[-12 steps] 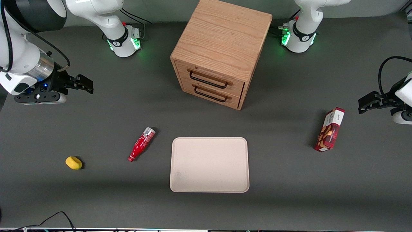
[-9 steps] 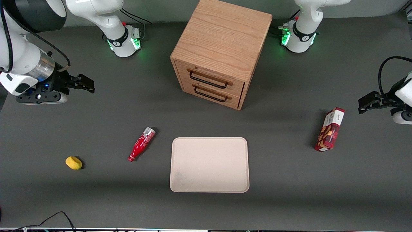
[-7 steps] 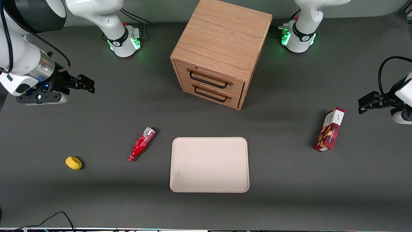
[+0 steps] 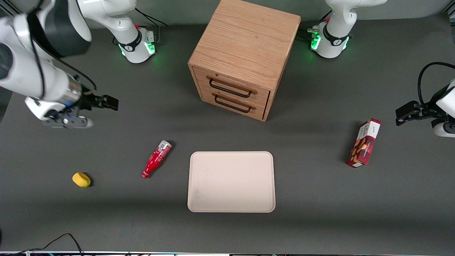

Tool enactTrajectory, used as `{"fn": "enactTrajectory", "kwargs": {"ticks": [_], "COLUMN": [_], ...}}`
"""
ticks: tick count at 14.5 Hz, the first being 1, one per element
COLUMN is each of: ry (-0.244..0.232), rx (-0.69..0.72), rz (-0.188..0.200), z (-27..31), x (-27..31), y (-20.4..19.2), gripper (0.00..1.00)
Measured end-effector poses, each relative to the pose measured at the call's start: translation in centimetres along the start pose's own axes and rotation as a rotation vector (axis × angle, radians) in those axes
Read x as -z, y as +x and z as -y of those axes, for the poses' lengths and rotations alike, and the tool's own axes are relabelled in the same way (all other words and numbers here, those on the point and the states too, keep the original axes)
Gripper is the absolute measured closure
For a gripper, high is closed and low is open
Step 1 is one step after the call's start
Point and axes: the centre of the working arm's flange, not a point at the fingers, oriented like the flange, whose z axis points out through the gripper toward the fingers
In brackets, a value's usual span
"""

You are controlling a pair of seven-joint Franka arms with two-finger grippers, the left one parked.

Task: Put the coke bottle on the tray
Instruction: 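Move the right gripper down over the red Coca-Cola bottle, then close the right gripper around the bottle's body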

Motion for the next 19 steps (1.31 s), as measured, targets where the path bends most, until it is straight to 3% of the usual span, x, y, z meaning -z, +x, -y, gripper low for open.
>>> {"fn": "enactTrajectory", "kwargs": {"ticks": [5,13,19], "ry": [0.030,0.111,0.122], "rx": [-0.164,-0.367,-0.397], "rz": [-0.053,-0.157,-0.166], "z": [3.0,5.5,7.2], "x": [-8.2,-20.4,-26.6], "y": [5.1,8.8,9.7], "gripper": [0.00,0.00,0.00]}}
